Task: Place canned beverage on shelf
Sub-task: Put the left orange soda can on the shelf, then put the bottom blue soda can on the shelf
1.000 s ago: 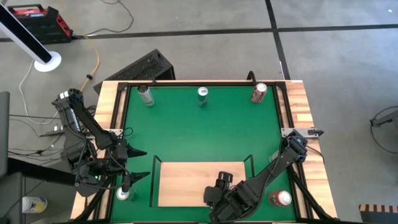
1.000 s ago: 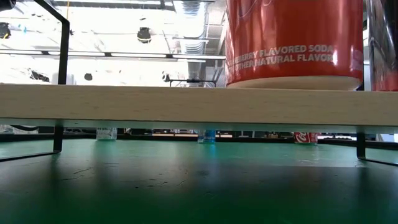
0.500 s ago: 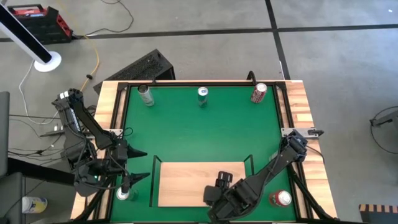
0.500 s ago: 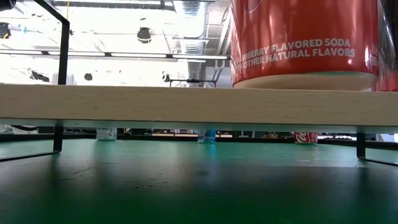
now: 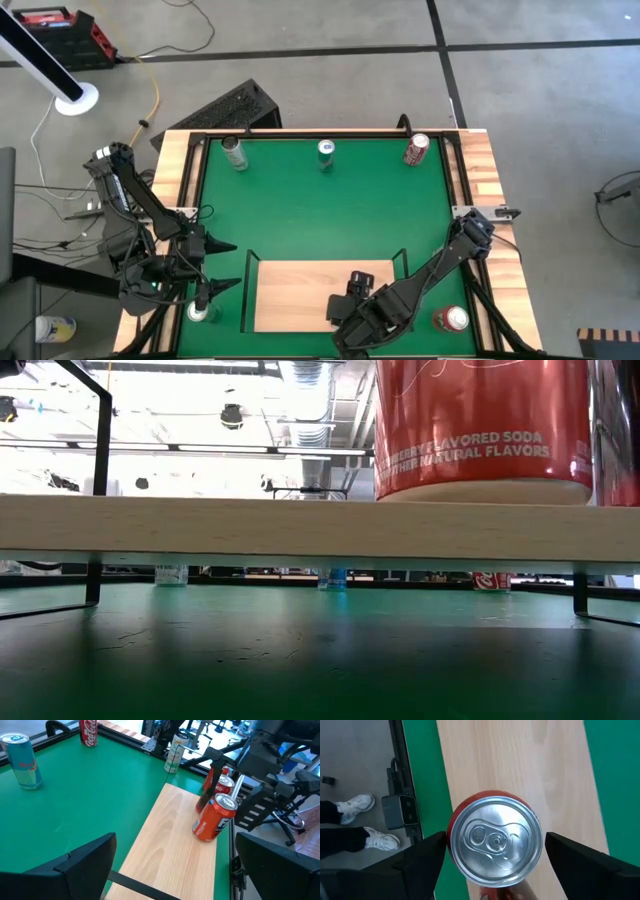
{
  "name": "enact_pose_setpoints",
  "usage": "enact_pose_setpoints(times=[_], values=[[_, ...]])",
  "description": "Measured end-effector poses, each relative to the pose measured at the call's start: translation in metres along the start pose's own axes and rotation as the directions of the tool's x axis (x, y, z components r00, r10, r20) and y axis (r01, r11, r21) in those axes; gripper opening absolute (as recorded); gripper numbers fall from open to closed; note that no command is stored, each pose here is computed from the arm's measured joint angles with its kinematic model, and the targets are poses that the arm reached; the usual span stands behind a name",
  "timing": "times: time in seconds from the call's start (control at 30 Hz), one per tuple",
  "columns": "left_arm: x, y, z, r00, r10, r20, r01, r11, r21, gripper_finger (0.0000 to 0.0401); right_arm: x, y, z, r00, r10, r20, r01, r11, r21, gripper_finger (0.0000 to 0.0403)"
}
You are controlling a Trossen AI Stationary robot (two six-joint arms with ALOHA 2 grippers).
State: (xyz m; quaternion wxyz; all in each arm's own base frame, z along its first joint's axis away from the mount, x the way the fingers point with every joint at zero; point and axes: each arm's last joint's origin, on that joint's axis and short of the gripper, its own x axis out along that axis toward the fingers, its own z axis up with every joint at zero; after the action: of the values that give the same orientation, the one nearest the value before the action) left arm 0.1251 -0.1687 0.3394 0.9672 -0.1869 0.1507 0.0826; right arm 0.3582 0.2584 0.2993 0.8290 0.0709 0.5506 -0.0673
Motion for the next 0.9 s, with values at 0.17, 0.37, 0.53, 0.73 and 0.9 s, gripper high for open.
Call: enact_pose_setpoints(times=[0.17,0.37,0.53,0.73,0.9], values=[[0.000,0.000,0.000,1.000,0.002,-0.001,-0.002,1.000,0.005,0.0393,-0.008,-0.004,0.005,1.000,0.001,0.005,-0.001,1.000,-0.007,0.0365],[0.000,0.000,0.000,1.000,0.002,-0.001,-0.002,1.000,0.007,0.0393,-0.031,-0.007,0.012,0.999,0.029,0.034,-0.028,0.999,-0.015,0.0365],[0.000,0.000,0.000,1.000,0.002,-0.002,-0.002,1.000,0.011,0.0393,-0.045,-0.012,0.014,0.996,0.055,0.071,-0.054,0.998,-0.015,0.0365],[0.000,0.001,0.000,1.000,0.006,-0.005,-0.006,1.000,0.026,0.0393,-0.061,-0.022,0.018,0.991,0.042,0.127,-0.043,0.999,0.005,0.0362],[0.000,0.005,-0.001,1.000,0.027,-0.015,-0.027,1.000,0.011,0.0393,-0.071,-0.029,0.017,0.980,-0.030,0.195,0.030,1.000,0.007,0.0359]])
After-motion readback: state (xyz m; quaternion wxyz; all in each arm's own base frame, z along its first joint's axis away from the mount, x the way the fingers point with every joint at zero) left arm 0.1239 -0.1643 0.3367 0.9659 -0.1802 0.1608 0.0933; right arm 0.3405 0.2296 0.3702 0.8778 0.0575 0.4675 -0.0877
